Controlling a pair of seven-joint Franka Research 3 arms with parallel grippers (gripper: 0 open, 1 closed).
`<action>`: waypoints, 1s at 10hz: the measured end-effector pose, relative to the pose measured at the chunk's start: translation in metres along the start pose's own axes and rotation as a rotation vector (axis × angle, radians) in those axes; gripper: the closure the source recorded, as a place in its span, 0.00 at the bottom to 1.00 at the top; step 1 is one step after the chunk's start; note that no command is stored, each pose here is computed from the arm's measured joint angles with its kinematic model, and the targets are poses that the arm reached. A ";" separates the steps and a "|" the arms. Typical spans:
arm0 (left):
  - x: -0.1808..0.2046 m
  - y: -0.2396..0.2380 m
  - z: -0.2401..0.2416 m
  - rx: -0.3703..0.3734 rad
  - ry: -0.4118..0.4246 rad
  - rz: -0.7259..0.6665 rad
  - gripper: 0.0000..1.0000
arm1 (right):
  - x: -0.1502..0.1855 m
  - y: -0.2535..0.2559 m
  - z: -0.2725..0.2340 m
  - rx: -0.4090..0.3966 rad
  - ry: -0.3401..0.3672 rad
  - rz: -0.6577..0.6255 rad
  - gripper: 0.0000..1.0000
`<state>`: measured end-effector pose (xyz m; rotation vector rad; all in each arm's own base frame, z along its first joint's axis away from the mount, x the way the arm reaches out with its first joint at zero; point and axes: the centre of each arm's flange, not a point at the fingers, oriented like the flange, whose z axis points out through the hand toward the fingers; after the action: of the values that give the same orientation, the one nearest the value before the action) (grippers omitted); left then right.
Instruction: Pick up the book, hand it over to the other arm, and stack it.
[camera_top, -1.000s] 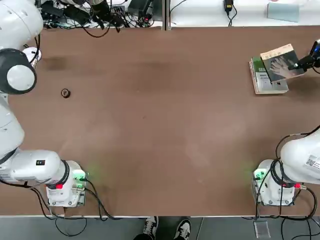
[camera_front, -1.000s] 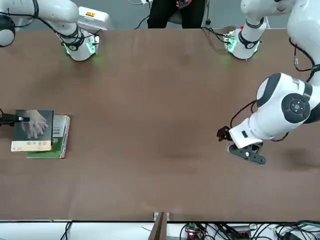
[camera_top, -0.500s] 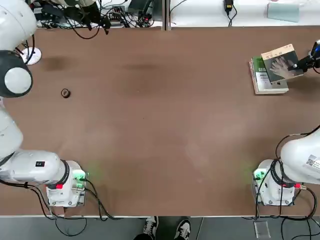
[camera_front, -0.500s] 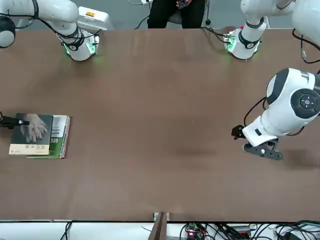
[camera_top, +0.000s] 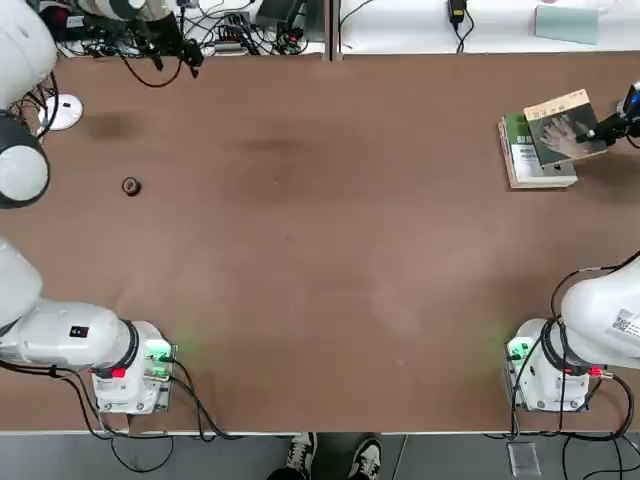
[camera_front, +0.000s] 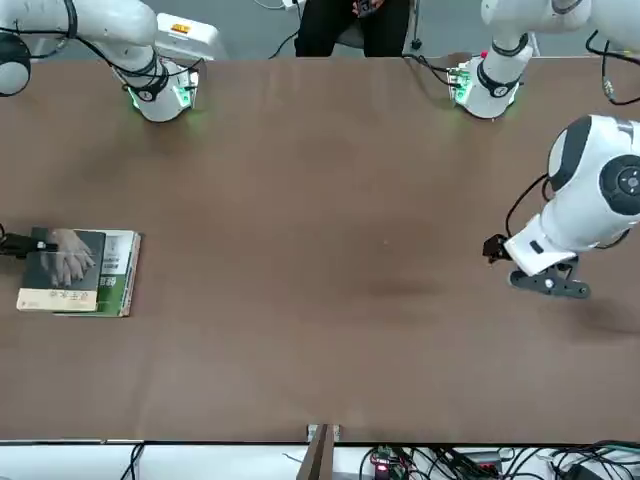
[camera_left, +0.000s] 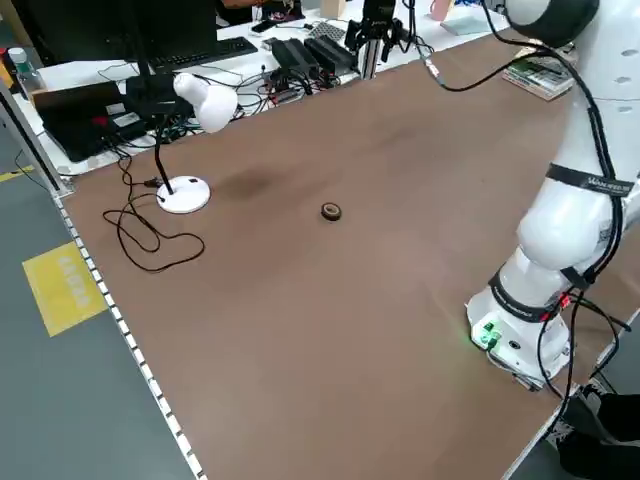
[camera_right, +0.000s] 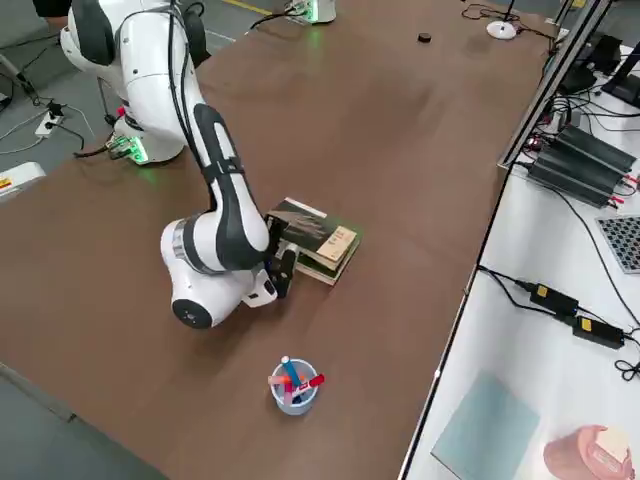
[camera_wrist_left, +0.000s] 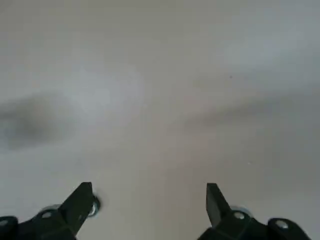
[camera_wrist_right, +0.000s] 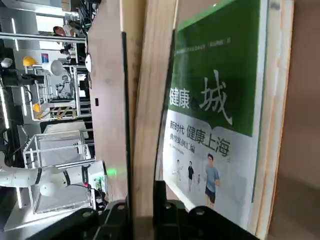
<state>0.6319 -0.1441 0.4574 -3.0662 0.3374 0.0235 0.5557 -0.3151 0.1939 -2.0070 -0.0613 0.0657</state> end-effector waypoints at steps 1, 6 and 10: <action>-0.008 -0.007 0.002 0.007 0.000 -0.008 0.00 | -0.001 0.003 0.001 0.002 0.000 0.004 0.84; -0.055 -0.036 -0.009 0.030 0.000 -0.009 0.00 | -0.008 0.018 0.007 -0.003 0.024 0.006 0.84; -0.096 -0.041 -0.043 0.041 0.031 -0.023 0.00 | -0.011 0.028 0.013 0.000 0.068 0.006 0.84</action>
<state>0.5478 -0.0857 0.5047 -3.0317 0.3009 -0.0313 0.5439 -0.3164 0.1635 -2.0074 -0.0114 0.0013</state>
